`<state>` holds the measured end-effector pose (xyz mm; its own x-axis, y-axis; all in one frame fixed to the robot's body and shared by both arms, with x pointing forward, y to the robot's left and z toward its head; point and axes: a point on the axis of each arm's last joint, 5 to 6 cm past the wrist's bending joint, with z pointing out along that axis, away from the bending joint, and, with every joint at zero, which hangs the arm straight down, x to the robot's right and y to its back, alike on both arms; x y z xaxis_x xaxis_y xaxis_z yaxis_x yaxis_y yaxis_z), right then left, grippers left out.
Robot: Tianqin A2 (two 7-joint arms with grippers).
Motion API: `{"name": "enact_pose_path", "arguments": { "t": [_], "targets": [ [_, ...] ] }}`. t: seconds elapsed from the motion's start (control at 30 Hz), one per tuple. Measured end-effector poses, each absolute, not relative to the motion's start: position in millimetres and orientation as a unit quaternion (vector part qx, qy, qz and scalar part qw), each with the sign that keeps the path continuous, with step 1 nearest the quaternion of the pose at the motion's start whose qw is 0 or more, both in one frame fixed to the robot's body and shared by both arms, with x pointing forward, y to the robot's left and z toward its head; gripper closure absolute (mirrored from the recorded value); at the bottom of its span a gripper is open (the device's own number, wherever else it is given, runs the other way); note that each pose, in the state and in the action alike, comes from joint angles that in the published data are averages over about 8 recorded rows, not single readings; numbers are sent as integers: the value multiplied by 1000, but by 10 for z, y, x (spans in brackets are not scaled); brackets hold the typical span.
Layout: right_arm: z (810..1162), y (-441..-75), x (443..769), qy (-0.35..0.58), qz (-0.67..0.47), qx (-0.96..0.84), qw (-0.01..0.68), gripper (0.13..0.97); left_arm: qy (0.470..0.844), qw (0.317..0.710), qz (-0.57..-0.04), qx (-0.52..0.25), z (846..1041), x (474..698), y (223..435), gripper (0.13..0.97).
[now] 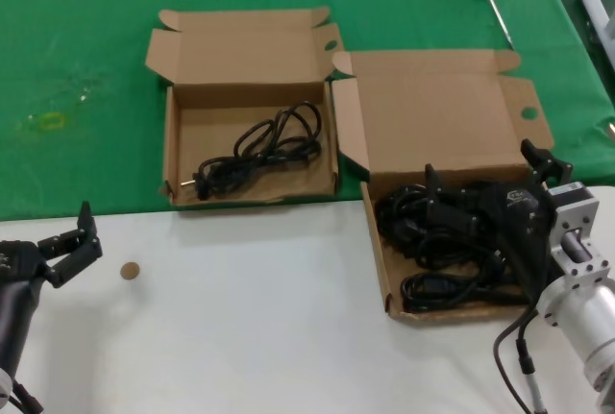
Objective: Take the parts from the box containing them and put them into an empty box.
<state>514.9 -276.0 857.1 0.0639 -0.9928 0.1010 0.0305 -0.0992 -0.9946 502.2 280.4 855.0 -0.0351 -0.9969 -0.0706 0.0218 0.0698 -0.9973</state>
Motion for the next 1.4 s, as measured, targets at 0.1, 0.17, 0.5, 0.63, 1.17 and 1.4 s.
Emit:
{"name": "enact_pose_path", "arguments": {
  "t": [0.1,0.17,0.5,0.63,1.17,1.4],
  "targets": [
    [8571,-2760,5149,451,-515,-534,497,130,521,513,-496,-468,8550,5022,2804,132],
    [8571,-2760,5149,451,-515,-534,497,130,521,513,-496,-468,8550,5022,2804,132],
    [8571,-2760,5149,451,-515,-534,497,130,521,513,-496,-468,8550,5022,2804,132],
    [8571,-2760,5149,451,-515,-534,497,130,521,513,-496,-468,8550,5022,2804,132],
    [8571,-2760,5149,451,-515,-534,497,130,521,513,-496,-468,8550,5022,2804,132],
    [8571,-2760,5149,451,-515,-534,497,130,521,513,-496,-468,8550,5022,2804,132]
  ]
}}
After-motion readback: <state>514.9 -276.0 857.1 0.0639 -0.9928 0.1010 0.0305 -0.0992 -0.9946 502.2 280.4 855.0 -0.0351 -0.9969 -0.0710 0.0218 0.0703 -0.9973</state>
